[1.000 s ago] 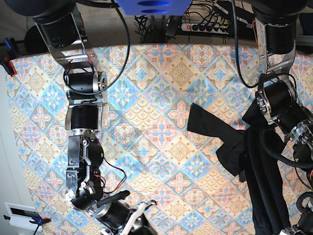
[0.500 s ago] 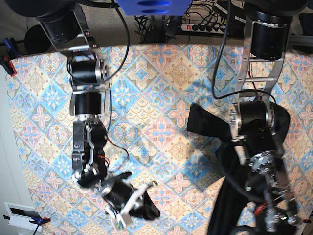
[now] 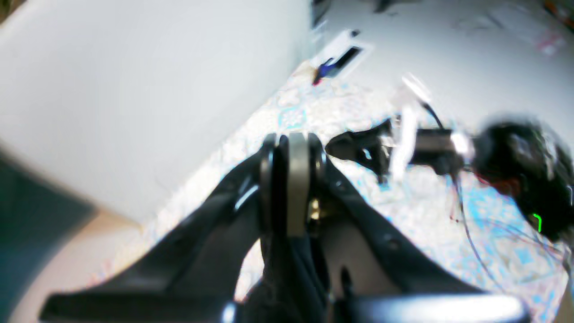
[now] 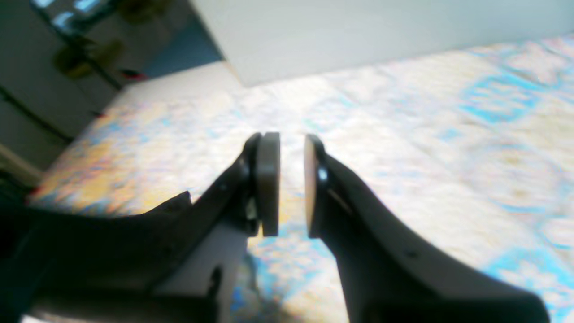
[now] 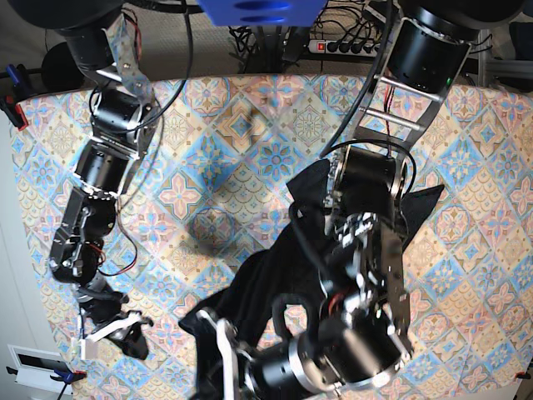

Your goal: Layout the t-shirt on the table in an organized manner, then fold the t-shirt properly

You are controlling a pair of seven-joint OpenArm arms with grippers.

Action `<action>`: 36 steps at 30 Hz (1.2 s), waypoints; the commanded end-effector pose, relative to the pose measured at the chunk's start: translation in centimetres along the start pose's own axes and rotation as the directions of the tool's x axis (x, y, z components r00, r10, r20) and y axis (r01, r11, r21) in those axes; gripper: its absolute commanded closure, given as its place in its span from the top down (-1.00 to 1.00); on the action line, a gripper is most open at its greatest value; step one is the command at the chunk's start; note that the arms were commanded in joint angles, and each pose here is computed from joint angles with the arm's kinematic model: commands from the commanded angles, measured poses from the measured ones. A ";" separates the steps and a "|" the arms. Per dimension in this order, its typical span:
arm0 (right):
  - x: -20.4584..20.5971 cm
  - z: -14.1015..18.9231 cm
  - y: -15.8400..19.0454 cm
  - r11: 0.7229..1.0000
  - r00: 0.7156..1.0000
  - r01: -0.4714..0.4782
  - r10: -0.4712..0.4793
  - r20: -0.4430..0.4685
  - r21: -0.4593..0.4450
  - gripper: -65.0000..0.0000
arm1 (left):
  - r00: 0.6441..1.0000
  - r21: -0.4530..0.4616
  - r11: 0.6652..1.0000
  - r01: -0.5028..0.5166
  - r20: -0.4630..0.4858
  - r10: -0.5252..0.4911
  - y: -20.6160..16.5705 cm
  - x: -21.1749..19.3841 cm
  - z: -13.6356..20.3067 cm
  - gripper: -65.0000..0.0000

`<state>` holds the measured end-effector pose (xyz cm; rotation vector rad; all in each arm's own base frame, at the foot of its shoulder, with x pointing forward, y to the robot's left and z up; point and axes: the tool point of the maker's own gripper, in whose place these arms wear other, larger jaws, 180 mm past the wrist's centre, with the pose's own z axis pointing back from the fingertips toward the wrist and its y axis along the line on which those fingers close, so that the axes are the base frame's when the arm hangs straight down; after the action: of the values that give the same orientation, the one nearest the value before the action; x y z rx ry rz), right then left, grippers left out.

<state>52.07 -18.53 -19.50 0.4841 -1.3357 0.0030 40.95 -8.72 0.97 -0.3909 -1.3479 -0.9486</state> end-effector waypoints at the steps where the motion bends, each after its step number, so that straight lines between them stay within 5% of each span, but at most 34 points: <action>1: 4.3 0.1 0.8 0.999 0.994 -0.029 0.026 0.108 0.027 -0.71 | 0.992 -0.008 0.999 0.054 0.116 -0.052 -1.0 3.4 1.2 -1.00; 11: 3.2 0.5 0.4 0.999 0.995 -0.028 0.026 0.091 0.018 -0.71 | 0.999 0.153 0.987 0.048 -0.005 -0.048 5.1 -2.1 2.2 -1.00; 20: -4.3 1.9 -1.0 1.000 0.999 0.021 -0.021 -0.039 -0.013 -0.70 | 0.997 0.208 0.978 0.028 -0.076 -0.013 8.5 -5.9 2.9 -1.00; 27: -7.6 2.2 0.7 0.994 0.992 0.100 -0.097 -0.076 0.039 -0.70 | 0.993 0.181 0.981 0.068 -0.105 -0.050 7.4 -6.1 2.2 -1.00; 31: -9.4 1.9 4.4 0.968 0.979 0.194 -0.180 -0.100 0.161 -0.63 | 0.989 0.152 0.984 0.096 -0.129 -0.077 6.3 -6.5 1.4 -1.00; 36: -10.6 2.0 9.1 0.887 0.940 0.342 -0.314 -0.136 0.310 -0.45 | 0.981 0.204 0.971 0.124 -0.170 -0.090 7.1 -7.3 1.5 -1.00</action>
<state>44.13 -7.71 -28.40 0.9715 -1.0913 -0.0520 45.91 -0.60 -5.97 -0.0738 -1.2472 -0.8894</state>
